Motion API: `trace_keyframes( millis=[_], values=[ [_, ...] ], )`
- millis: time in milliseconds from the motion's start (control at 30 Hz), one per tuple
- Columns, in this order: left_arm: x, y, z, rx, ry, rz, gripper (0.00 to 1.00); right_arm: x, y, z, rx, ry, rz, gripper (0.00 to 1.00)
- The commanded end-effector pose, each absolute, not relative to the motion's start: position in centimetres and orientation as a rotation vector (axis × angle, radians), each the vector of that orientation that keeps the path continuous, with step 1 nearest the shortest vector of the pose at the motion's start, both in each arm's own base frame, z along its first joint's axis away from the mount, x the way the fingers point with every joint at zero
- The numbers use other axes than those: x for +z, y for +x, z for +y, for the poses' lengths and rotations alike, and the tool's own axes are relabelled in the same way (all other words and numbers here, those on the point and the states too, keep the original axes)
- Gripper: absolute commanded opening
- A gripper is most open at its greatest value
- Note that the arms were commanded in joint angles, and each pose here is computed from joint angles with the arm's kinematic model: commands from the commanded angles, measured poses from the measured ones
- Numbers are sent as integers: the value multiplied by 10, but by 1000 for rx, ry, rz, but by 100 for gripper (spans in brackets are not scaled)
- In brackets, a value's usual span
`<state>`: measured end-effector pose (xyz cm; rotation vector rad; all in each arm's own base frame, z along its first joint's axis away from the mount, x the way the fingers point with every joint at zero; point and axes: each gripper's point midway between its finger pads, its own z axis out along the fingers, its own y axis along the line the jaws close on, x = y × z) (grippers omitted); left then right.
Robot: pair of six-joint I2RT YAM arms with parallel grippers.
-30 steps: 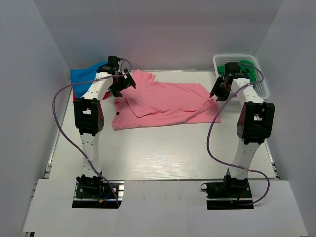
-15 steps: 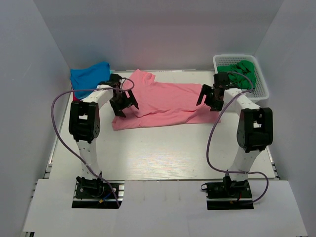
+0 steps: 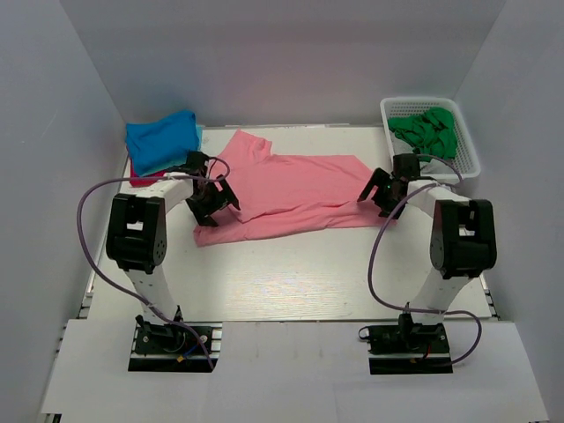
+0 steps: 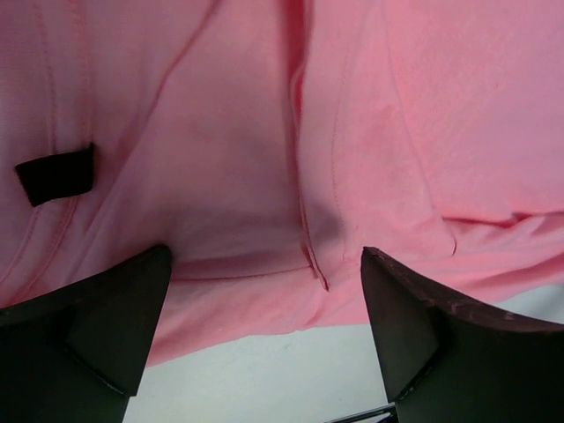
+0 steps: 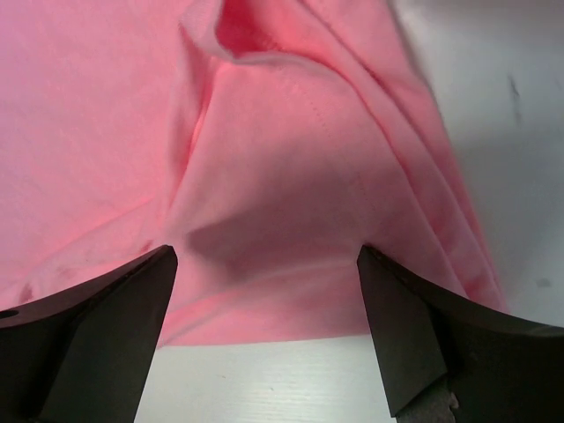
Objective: Fold and stack the t-shirts
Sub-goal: Fold the flattened tshirt in 1/3 of the way
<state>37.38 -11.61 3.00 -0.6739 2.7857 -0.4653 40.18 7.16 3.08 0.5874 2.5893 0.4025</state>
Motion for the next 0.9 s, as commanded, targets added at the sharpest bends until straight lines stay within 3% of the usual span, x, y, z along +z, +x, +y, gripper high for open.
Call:
trace_keyframes(
  millis=[0, 200, 367, 667, 867],
  values=[
    [12, 342, -93, -289, -748, 2837, 100, -11, 328, 51, 271, 758, 2763, 90],
    [15, 325, -78, -195, -803, 2828, 100, -8, 281, 25, 92, 826, 2804, 90],
    [34, 323, -79, -234, -761, 2800, 100, 13, 271, 21, 73, 761, 2775, 90],
    [91, 351, -118, -522, -571, 2678, 100, 115, 337, 78, 356, 204, 2485, 90],
    [93, 352, -153, -645, -383, 2695, 100, 109, 337, 85, 408, 272, 2477, 90]
  ],
)
